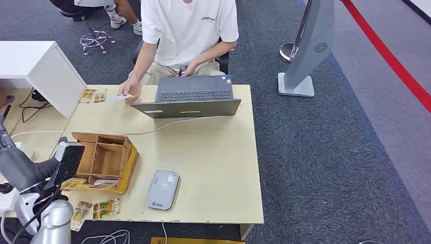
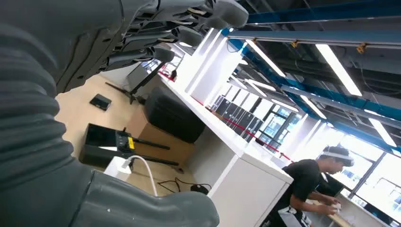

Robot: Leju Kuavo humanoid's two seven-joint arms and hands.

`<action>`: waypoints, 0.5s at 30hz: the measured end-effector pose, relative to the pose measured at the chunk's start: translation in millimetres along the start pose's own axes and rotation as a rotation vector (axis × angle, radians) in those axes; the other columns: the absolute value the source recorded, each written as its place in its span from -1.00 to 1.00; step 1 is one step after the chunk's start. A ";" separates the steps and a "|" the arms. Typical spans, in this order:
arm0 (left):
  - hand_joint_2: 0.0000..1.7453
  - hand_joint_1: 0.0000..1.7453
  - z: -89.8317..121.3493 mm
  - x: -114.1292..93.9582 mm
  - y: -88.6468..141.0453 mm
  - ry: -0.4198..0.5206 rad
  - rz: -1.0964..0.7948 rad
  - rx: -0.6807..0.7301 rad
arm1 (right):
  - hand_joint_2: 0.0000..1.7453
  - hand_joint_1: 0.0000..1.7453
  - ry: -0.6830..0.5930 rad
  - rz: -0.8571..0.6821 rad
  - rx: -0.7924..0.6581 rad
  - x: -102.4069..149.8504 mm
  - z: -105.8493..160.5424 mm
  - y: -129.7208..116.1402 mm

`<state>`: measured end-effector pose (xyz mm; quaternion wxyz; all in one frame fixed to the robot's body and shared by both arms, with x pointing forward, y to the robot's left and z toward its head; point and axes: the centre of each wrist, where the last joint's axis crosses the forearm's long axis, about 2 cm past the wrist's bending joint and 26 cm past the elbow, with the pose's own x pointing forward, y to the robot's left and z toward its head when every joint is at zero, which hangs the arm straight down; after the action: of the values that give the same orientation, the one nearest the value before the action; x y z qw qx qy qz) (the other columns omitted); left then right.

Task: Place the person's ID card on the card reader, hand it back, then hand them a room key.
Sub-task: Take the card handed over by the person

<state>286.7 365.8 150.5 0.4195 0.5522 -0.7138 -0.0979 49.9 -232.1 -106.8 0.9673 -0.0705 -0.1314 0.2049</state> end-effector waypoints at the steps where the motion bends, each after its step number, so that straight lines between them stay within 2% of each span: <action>1: 1.00 -1.00 -2.5 0.2 -1.7 -0.003 -0.006 -0.007 | 1.00 -1.00 0.000 0.001 0.001 0.1 0.0 0.0; 15: 1.00 -1.00 -69.6 7.6 -37.6 -0.068 -0.239 -0.165 | 1.00 -1.00 0.009 0.025 0.010 1.0 -0.1 0.1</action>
<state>362.2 367.7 175.3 0.4243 0.5931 -0.6464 -0.2243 50.7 -231.7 -106.7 0.9657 -0.0681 -0.1250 0.2172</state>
